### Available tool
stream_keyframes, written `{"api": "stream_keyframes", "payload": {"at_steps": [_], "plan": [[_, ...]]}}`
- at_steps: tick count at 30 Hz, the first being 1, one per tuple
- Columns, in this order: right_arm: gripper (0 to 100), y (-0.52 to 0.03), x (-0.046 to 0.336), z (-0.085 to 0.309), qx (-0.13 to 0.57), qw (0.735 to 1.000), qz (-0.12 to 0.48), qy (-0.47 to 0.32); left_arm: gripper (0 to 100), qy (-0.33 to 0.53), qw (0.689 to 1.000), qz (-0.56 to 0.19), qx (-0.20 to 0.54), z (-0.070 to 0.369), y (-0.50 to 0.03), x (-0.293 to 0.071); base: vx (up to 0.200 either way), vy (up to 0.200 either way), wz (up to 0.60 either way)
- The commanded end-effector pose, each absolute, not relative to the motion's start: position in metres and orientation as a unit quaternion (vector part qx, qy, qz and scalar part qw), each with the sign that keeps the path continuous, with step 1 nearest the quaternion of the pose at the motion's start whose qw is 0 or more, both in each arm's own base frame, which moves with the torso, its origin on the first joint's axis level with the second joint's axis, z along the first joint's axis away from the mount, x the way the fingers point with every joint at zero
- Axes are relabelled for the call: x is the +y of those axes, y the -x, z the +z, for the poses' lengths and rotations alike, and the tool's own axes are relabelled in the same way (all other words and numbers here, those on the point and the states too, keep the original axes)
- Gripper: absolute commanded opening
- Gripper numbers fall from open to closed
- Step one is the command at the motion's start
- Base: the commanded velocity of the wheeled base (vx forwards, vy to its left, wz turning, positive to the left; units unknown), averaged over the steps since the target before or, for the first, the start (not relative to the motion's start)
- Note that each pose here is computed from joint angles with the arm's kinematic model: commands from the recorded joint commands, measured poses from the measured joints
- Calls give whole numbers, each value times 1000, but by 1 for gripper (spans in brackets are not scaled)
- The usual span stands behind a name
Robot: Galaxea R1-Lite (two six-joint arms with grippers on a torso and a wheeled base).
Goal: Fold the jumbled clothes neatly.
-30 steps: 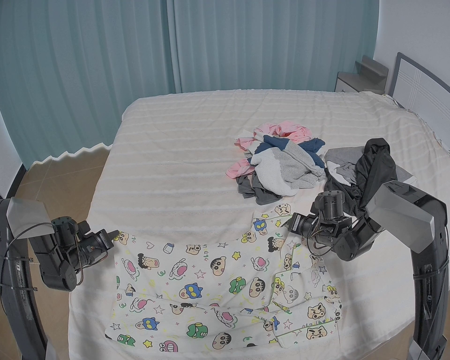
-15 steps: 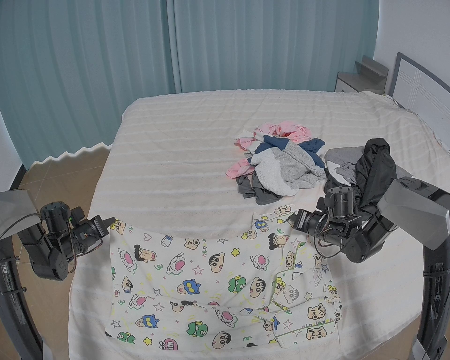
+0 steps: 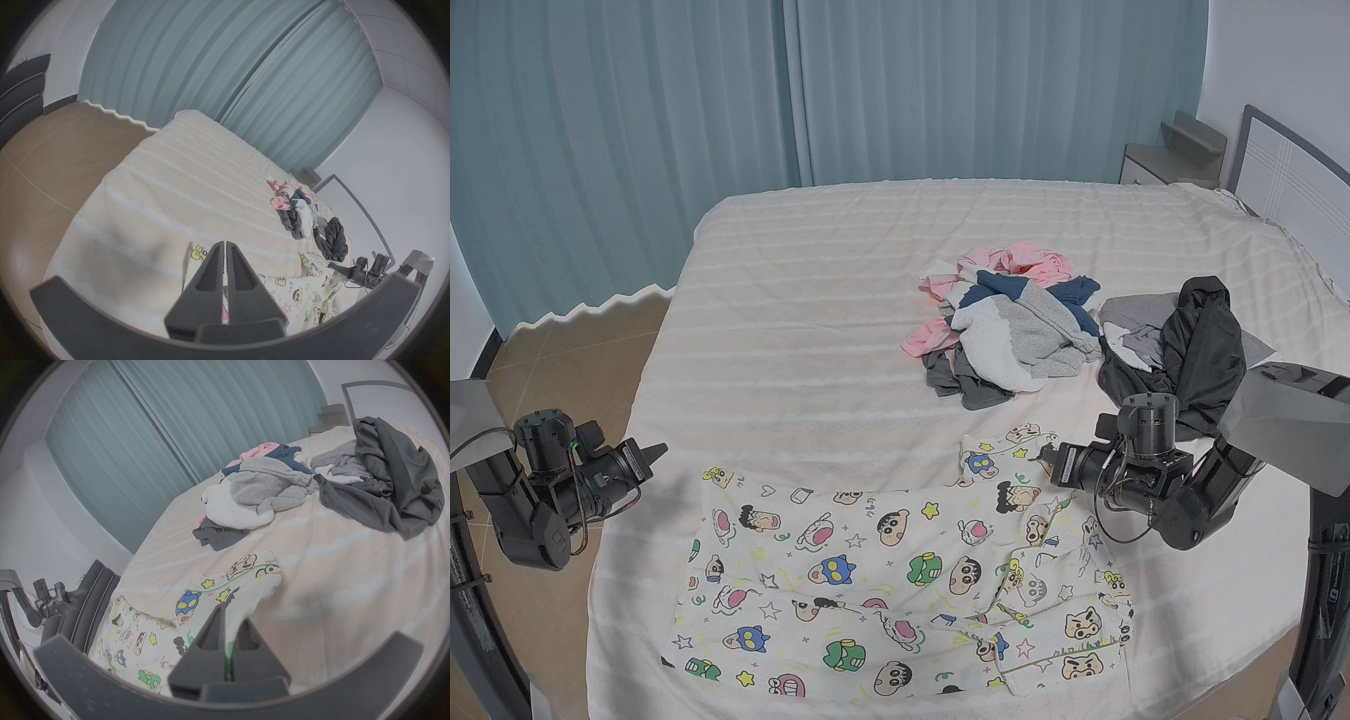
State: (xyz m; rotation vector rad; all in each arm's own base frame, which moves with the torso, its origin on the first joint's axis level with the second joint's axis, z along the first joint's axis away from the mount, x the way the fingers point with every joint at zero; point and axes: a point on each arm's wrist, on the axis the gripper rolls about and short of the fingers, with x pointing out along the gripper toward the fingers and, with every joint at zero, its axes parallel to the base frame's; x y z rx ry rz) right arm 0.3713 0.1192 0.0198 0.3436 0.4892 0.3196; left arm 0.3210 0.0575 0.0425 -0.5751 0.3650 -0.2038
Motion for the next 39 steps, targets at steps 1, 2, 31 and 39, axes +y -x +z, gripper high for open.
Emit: {"api": "stream_keyframes", "payload": {"at_steps": [1,2,31,39], "plan": [[0,-358,116,18,244,942,160,-167,0,289,932,-100,194,39,-308,59,0,0,0],[0,-357,115,17,243,941,164,-168,0,291,931,-103,198,38,-306,60,0,0,0],[0,-349,132,9,253,936,179,-165,100,284,878,-131,362,-8,-393,26,0,0,0],[0,-348,131,10,248,937,180,-166,100,279,879,-133,364,-12,-395,23,0,0,0]]}}
